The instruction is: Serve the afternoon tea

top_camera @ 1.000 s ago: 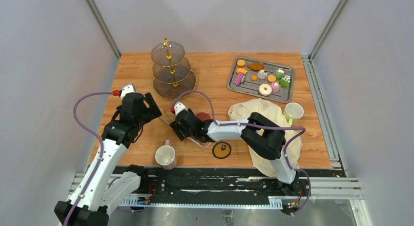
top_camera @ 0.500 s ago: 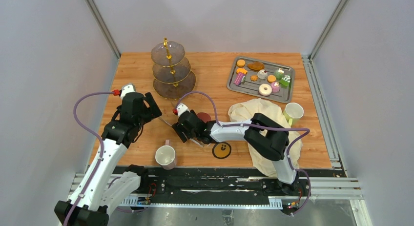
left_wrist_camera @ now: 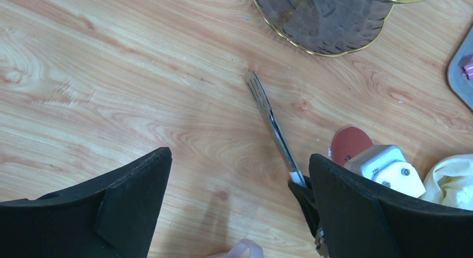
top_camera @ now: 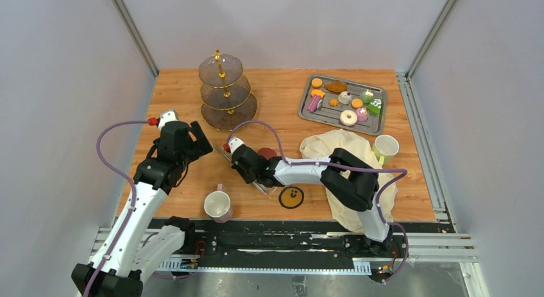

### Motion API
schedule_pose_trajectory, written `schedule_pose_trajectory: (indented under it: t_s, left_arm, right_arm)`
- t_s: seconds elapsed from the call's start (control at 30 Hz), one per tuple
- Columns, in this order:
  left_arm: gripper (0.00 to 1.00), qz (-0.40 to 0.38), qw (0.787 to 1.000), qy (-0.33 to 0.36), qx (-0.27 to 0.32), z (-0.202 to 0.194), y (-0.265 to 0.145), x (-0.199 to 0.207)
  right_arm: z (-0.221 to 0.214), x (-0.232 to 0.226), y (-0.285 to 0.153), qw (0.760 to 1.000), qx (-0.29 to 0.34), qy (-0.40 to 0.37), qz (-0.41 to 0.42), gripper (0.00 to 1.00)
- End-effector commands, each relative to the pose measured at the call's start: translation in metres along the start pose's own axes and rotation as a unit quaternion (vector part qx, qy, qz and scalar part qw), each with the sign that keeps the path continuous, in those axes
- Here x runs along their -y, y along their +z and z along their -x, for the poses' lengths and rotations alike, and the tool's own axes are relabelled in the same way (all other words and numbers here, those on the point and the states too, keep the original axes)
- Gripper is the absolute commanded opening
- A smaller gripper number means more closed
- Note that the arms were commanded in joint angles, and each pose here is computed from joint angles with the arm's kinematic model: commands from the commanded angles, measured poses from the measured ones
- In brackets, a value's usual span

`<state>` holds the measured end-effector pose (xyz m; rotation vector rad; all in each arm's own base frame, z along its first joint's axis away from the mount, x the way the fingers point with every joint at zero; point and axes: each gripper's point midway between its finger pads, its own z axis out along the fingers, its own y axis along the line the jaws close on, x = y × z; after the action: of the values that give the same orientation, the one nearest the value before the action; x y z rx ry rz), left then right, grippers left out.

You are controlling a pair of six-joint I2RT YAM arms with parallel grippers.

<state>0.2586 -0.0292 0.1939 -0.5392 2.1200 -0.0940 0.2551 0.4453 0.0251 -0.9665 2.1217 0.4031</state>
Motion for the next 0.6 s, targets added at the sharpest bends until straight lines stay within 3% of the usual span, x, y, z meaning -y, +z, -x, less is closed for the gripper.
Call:
schedule_pose_trajectory:
  t_s: [0.0, 0.27, 0.57]
  left_arm:
    - [0.98, -0.002, 0.999, -0.003, 0.033, 0.027, -0.01, 0.005]
    - [1.0, -0.024, 0.996, 0.005, 0.089, 0.083, -0.035, 0.024]
    - [1.0, -0.094, 0.994, 0.026, 0.056, 0.08, -0.017, 0.062]
  right_arm:
    - [0.016, 0.012, -0.029, 0.999, -0.025, -0.025, -0.005, 0.01]
    - [0.09, 0.093, -0.155, 0.999, -0.001, 0.005, -0.053, 0.01]
    - [0.072, 0.235, -0.265, 0.978, -0.022, 0.122, -0.169, 0.01]
